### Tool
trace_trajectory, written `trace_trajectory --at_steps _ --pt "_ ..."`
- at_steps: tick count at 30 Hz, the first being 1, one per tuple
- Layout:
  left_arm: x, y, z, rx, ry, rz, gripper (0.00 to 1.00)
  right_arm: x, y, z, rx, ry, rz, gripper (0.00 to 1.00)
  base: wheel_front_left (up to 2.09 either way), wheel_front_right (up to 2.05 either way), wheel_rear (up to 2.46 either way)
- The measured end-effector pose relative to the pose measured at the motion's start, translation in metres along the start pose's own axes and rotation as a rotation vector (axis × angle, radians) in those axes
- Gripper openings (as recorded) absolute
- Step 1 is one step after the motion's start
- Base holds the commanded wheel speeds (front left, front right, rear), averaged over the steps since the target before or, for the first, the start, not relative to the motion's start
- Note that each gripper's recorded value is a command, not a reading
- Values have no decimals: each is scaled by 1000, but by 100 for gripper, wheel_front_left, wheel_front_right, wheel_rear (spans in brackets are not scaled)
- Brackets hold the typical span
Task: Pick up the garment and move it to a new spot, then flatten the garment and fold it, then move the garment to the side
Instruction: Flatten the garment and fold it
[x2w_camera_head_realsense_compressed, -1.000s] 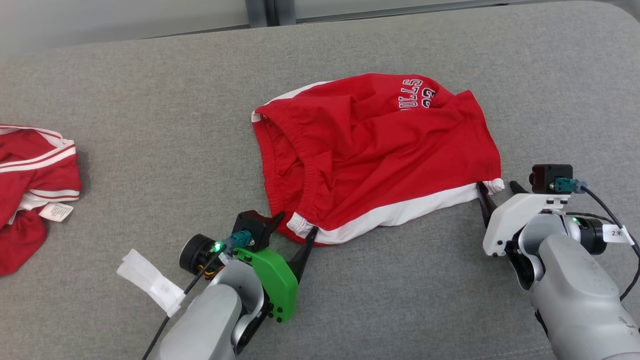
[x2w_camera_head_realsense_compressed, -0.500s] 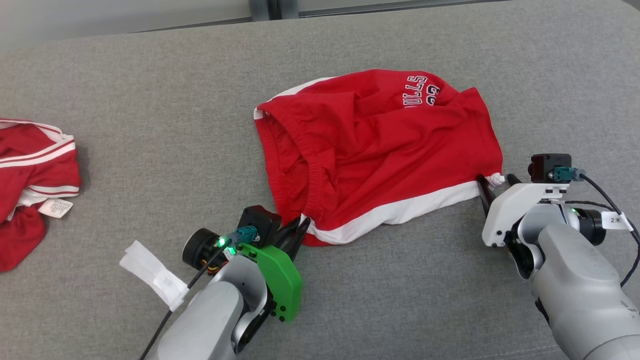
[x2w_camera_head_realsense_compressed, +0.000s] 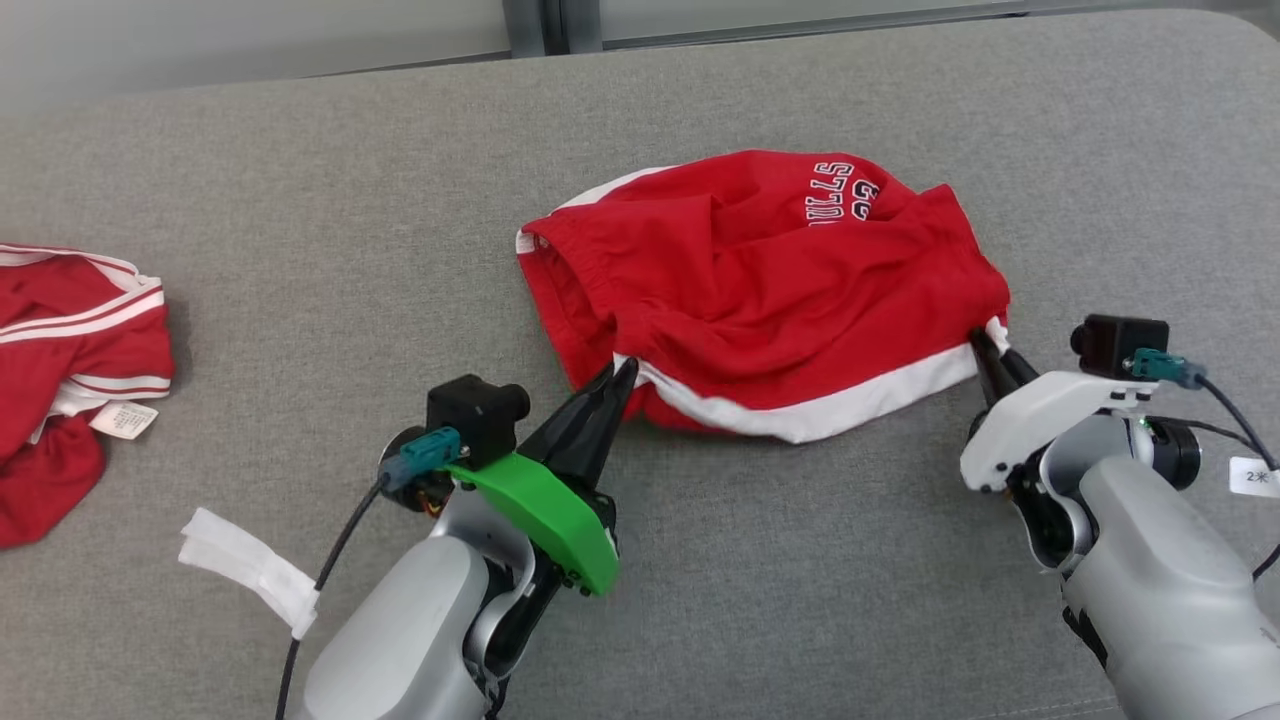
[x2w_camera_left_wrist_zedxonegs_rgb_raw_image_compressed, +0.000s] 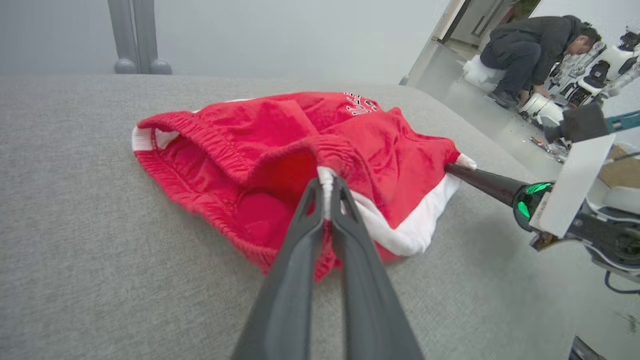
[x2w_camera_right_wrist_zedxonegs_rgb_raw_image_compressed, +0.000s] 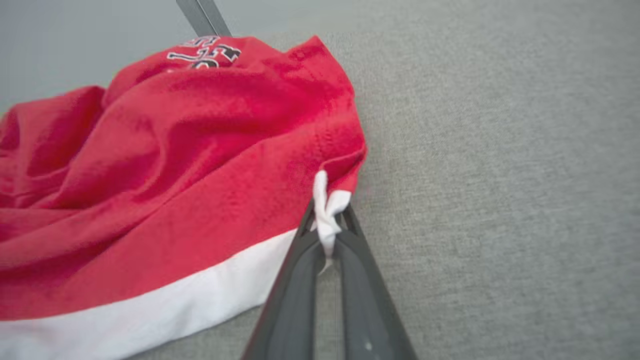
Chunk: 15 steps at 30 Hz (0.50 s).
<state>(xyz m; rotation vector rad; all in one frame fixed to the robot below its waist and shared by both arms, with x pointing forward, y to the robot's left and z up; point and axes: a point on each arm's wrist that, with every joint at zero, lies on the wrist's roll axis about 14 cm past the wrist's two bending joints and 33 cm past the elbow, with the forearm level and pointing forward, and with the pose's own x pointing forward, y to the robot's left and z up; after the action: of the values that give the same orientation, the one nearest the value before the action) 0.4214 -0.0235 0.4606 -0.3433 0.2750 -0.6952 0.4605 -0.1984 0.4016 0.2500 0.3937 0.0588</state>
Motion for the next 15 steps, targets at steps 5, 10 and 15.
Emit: trace_trajectory --at_steps 5,10,15 --pt "1 -25 47 -93 -166 -76 0 -10 28 79 150 -283 107 0 0 0 0" --pt "1 -35 93 -120 -272 -139 0 -46 35 162 179 -533 202 0 0 0 0" --pt "3 -40 144 -87 -361 -199 0 -87 48 227 176 -714 288 0 0 0 0"
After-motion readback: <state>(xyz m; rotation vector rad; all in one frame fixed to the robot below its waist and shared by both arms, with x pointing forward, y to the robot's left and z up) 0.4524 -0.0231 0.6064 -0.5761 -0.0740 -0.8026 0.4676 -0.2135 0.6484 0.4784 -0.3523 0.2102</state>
